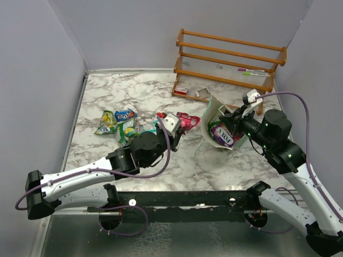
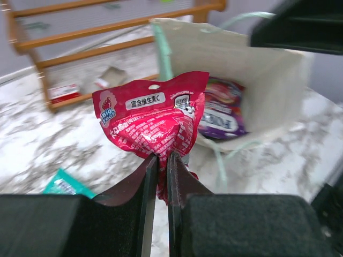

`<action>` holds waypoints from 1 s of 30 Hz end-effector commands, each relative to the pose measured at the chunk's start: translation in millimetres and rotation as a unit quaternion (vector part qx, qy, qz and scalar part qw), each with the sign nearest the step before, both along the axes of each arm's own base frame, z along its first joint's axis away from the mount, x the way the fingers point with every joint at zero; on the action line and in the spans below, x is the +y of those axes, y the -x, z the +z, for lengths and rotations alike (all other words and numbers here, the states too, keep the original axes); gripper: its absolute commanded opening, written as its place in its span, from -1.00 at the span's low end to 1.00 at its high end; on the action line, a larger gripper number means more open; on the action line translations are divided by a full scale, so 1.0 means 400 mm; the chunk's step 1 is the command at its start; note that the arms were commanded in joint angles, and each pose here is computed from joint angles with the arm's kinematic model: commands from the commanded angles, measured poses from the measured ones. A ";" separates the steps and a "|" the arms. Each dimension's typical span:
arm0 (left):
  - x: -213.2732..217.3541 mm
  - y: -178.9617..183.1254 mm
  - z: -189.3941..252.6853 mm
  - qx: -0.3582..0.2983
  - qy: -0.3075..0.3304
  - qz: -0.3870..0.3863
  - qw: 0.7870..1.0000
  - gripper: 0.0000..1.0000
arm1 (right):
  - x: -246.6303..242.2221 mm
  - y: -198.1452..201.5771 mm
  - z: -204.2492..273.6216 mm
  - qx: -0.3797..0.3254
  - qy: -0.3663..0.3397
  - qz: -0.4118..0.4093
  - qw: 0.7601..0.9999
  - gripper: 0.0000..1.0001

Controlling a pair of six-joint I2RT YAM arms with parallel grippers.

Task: Take the snacks out of the paper bag
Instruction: Take out the snack from the paper bag, then place the snack at the center of the board.

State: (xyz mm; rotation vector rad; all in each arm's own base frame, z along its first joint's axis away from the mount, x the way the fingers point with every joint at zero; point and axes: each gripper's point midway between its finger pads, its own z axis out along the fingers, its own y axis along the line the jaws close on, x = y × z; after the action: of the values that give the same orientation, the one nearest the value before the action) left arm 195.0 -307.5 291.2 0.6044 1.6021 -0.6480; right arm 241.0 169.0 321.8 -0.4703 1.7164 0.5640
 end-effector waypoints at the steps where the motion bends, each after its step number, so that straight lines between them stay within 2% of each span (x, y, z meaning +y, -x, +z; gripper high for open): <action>1: 0.151 -0.100 -0.007 -0.015 -0.043 0.190 0.981 -1.00 | -0.007 0.010 0.034 -0.044 -0.005 0.004 0.999 -0.95; 5: 0.260 -0.202 -0.090 0.056 -0.078 0.279 0.955 -1.00 | -0.016 0.023 0.044 -0.056 -0.001 0.006 0.998 -0.94; 10: 0.377 -0.310 -0.205 0.185 -0.078 0.323 0.925 -1.00 | -0.024 0.031 0.043 -0.068 0.006 0.006 0.998 -0.94; 20: 0.388 -0.485 -0.305 0.295 -0.158 0.314 0.888 -1.00 | -0.028 0.059 0.051 -0.082 0.007 0.022 0.996 -0.95; 23: 0.405 -0.521 -0.372 0.327 -0.201 0.319 0.867 -1.00 | -0.033 0.066 0.057 -0.089 0.003 0.020 0.996 -0.94; 26: 0.429 -0.515 -0.454 0.353 -0.234 0.320 0.848 -1.00 | -0.027 0.079 0.065 -0.096 -0.003 0.033 0.995 -0.94; 30: 0.433 -0.517 -0.506 0.374 -0.241 0.301 0.844 -1.00 | 0.006 0.096 0.053 -0.097 -0.004 0.078 0.992 -0.94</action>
State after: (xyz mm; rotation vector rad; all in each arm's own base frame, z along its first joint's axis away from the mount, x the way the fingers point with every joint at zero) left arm 411.9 -137.6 106.2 0.0779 2.4903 0.0682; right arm 213.4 154.9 340.2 -0.5410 1.5637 0.5349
